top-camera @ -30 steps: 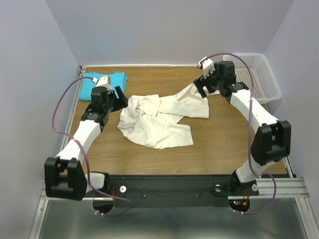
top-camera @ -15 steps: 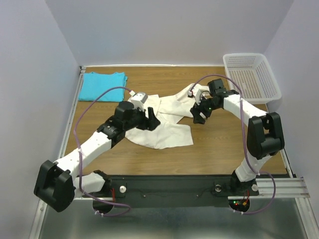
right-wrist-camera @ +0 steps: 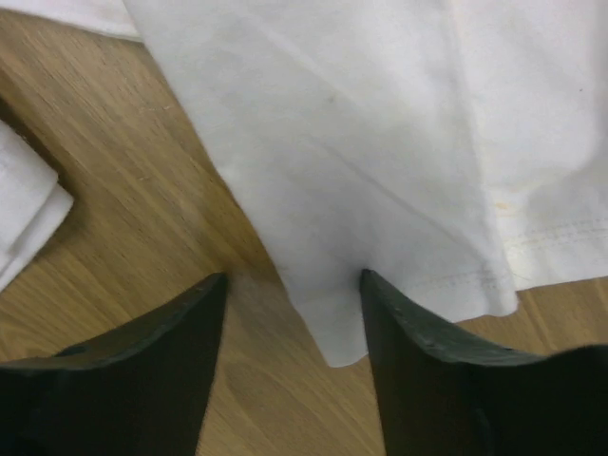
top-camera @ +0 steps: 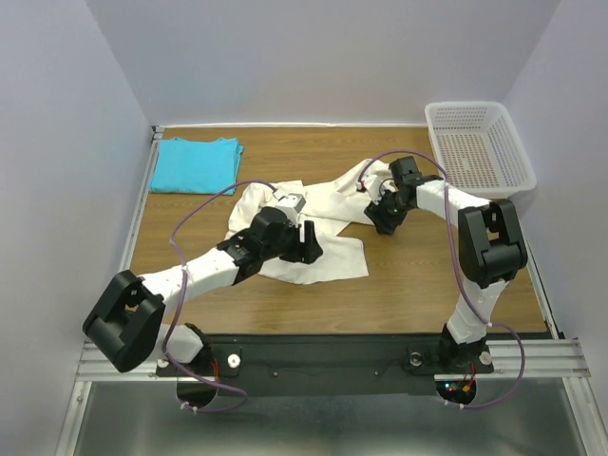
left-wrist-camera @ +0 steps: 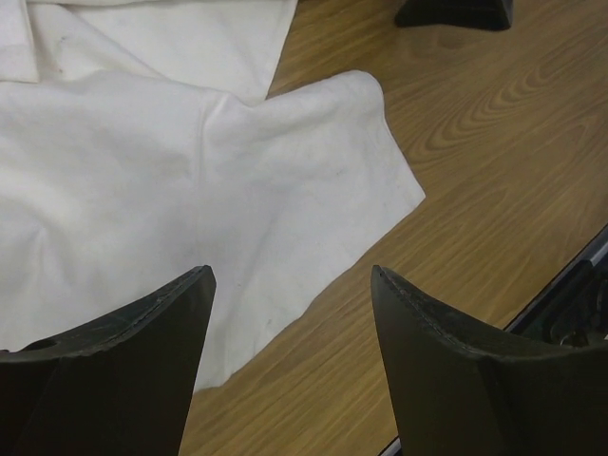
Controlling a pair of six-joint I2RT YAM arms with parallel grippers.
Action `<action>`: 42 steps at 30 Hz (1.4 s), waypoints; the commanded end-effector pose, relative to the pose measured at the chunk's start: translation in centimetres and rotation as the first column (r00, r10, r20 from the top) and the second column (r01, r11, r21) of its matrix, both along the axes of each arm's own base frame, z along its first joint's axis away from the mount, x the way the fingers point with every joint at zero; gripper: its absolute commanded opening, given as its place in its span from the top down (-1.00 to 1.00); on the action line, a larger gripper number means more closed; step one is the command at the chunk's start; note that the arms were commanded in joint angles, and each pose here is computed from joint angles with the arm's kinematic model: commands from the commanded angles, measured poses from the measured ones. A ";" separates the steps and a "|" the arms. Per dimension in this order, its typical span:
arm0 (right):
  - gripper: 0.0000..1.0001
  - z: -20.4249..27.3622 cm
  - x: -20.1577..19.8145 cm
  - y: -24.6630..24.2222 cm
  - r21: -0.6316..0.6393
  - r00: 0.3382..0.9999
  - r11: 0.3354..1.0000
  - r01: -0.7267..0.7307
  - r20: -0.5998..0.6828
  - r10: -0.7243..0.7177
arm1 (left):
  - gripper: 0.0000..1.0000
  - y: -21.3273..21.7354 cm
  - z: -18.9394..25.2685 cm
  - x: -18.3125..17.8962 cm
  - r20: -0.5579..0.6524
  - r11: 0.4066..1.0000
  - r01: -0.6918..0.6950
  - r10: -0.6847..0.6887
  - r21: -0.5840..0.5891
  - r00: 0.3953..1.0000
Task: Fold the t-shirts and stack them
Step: Flatten the tshirt out
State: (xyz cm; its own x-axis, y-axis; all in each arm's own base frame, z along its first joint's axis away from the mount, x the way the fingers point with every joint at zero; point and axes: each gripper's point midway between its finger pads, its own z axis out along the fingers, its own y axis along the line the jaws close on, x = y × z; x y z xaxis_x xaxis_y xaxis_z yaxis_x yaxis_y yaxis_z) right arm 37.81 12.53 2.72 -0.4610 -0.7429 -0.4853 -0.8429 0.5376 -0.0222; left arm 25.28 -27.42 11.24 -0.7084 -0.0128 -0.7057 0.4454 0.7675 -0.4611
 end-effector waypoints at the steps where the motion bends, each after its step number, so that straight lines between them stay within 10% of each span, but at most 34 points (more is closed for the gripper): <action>1: 0.11 1.5 2.2 0.0 -0.007 0.996 1.000 0.029 0.081 -0.029 | -0.56 -1.7 0.9 0.8 0.055 1.000 0.006 -0.005 -0.007 0.998; 7: 0.99 6.6 3.4 0.5 0.053 0.980 0.996 0.070 0.183 -0.079 | -0.56 -3.3 0.9 1.4 0.117 0.998 0.044 -0.050 0.053 0.992; 18: 0.99 19.2 9.8 3.7 0.337 0.905 0.920 0.199 0.298 -0.305 | -0.54 -6.8 3.7 3.9 0.344 0.982 0.161 -0.187 0.102 0.920; 32: 0.99 20.0 18.8 5.5 0.487 0.816 0.786 0.381 0.224 -0.533 | -0.44 -11.7 1.4 9.1 0.350 0.979 0.136 -0.181 0.150 0.919; 38: 0.99 21.7 26.1 3.8 0.570 0.612 0.682 0.459 0.353 -0.707 | -0.43 -11.4 -0.2 8.7 0.294 0.982 0.120 -0.160 0.149 0.942; 42: 0.99 25.2 29.3 0.9 0.694 0.307 0.547 0.467 0.453 -0.837 | -0.43 -9.9 0.6 7.7 0.296 0.985 0.095 -0.135 0.144 0.945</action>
